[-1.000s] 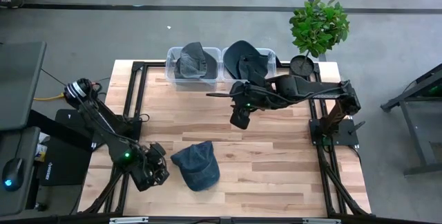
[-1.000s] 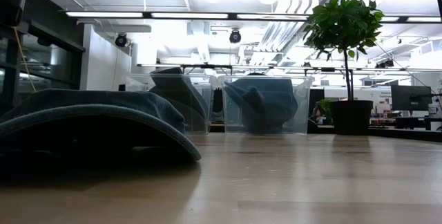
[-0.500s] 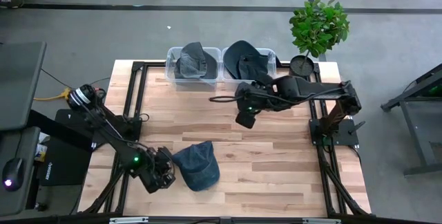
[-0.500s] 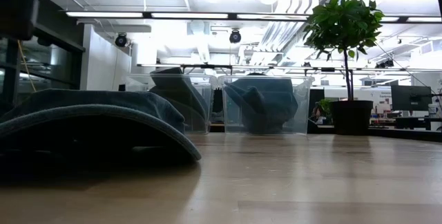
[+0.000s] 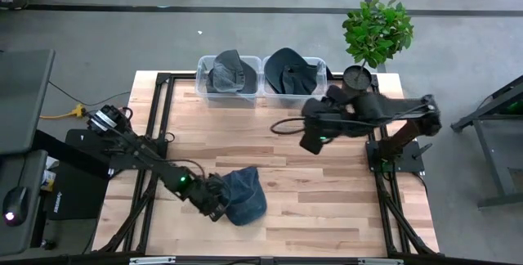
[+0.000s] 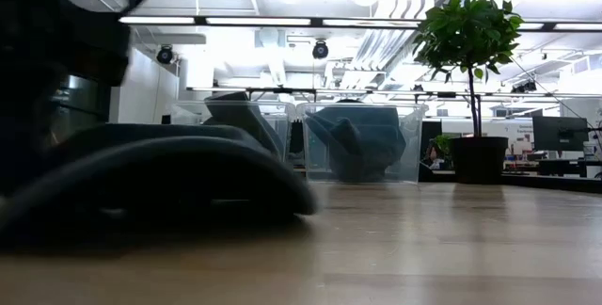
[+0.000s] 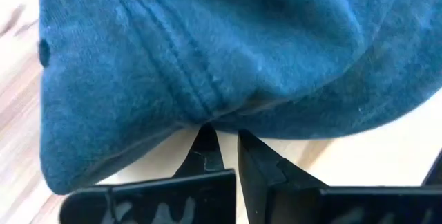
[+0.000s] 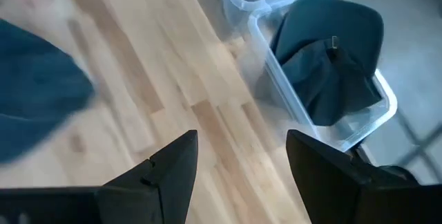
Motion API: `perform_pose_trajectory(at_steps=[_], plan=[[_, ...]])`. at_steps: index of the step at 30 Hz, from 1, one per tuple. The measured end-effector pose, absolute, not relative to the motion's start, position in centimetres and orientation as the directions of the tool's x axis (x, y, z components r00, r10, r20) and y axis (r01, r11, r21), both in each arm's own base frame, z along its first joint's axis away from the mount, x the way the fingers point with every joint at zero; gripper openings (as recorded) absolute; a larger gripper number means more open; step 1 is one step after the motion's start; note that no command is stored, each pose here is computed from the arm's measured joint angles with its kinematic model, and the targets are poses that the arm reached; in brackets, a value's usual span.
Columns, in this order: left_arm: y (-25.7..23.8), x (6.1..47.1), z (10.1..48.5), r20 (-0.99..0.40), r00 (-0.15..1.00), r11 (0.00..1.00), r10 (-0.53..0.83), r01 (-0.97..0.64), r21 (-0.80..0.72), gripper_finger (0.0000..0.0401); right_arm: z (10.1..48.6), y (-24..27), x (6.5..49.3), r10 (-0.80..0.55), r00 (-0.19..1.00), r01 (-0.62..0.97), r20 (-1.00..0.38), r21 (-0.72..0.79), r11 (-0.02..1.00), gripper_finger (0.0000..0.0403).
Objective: Pick and place caps into container
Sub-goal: Put the blue cap into the right transparent container
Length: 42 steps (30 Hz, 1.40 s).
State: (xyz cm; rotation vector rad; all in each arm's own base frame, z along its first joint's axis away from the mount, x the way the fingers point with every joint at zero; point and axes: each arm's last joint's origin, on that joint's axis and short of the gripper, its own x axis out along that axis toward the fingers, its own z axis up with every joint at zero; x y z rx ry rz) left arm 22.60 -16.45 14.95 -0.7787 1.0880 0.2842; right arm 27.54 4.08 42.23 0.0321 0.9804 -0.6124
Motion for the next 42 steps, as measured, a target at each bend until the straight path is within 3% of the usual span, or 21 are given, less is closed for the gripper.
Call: perform_pose_trajectory(at_steps=[6, 11, 25, 33, 36, 42], plan=[[-14.2, 25.3, 14.7, -0.842, 0.515, 0.679, -0.164, -0.560, -0.475, 0.0000, 43.4, 4.6, 23.7, -0.456, 0.465, 0.558, -0.759, -0.149, 0.816, 0.0216], [-10.9, 27.5, 14.9, -0.804, 0.583, 0.649, -0.121, -0.566, -0.508, 0.0000, 42.2, 5.2, 21.2, -0.432, 0.480, 0.578, -0.764, -0.095, 0.810, 0.0216], [-1.9, 31.2, 16.4, -0.654, 0.754, 0.557, -0.070, -0.514, -0.652, 0.0000, 32.5, 6.7, 20.5, -0.283, 0.575, 0.584, -0.768, 0.143, 0.799, 0.0216], [-0.7, 32.9, 19.0, -0.579, 0.809, 0.550, -0.099, -0.441, -0.710, 0.0000, 27.3, 6.8, 22.0, -0.218, 0.651, 0.503, -0.727, 0.199, 0.841, 0.0216], [-0.8, 33.6, 20.4, -0.574, 0.805, 0.574, -0.150, -0.401, -0.714, 0.0000, 25.8, 6.5, 22.3, -0.175, 0.662, 0.473, -0.729, 0.225, 0.852, 0.0216], [-2.5, 33.0, 20.6, -0.693, 0.682, 0.618, -0.232, -0.447, -0.647, 0.0000, 24.3, 5.9, 22.4, -0.128, 0.657, 0.466, -0.743, 0.266, 0.844, 0.0216]])
